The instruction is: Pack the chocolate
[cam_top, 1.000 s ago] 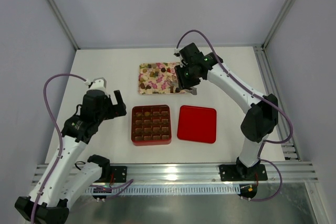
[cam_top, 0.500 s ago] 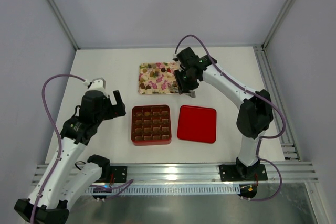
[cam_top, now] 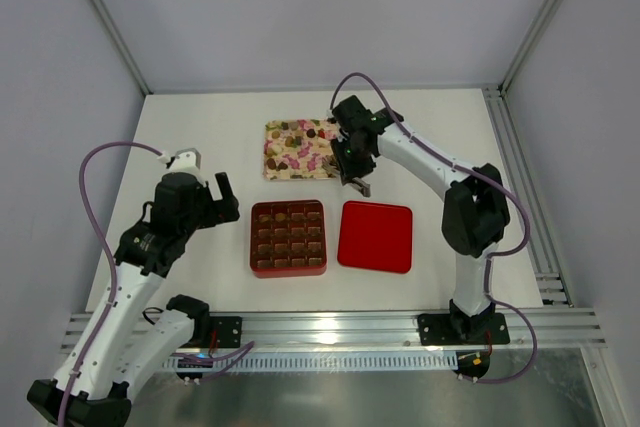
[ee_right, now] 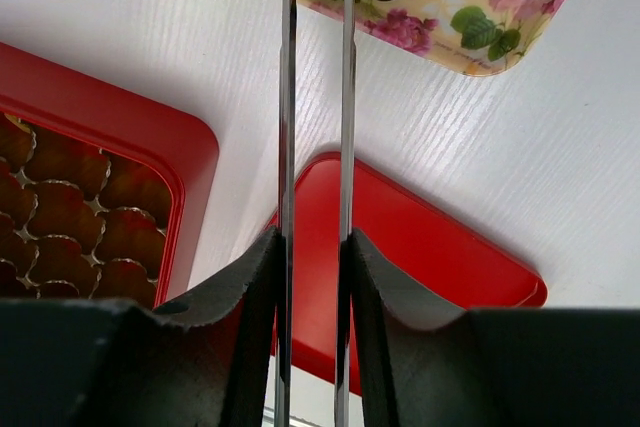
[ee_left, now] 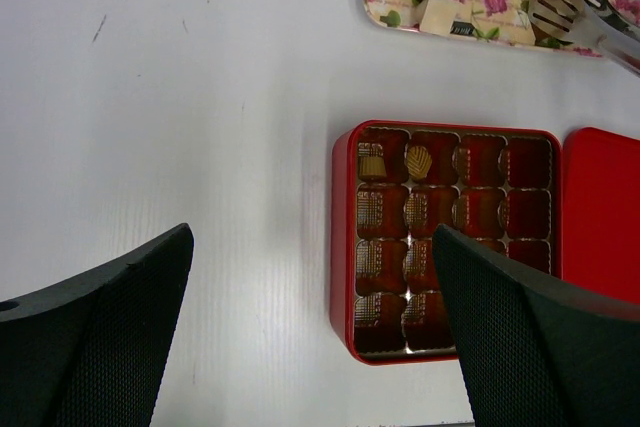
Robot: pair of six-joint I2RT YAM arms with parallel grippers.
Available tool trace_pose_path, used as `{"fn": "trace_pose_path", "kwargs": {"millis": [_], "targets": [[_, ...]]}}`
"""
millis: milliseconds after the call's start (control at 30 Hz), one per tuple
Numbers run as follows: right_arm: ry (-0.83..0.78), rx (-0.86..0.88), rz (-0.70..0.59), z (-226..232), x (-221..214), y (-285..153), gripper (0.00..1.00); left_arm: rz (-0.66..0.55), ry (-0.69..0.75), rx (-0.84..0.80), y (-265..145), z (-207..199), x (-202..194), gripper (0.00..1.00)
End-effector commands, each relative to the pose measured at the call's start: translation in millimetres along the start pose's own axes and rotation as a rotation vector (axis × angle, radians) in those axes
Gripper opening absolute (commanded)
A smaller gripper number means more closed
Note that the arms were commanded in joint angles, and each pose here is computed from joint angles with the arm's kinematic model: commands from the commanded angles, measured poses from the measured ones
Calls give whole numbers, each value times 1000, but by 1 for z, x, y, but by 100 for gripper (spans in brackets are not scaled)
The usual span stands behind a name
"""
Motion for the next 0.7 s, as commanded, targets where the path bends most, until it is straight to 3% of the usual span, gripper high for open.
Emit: {"fn": "trace_pose_path", "kwargs": {"millis": [0,200,667], "targets": [[6,4,-66,3,18,-8,33,-59,-7,-1,-3,-1,13,100],[6,4,-83,4,22,-17,28,-59,-7,-3,-3,-1,14,100],[3,50,-192,13,40,-72,27,-63,-13,-3,-4,-1,14,100]]}}
Point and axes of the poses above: each gripper's point midway between its finger pads, its own y axis out along the fingers, its own z axis along the line the jaws close on, x = y × z, the point moved 2 cm from there along -y, back along the fingers
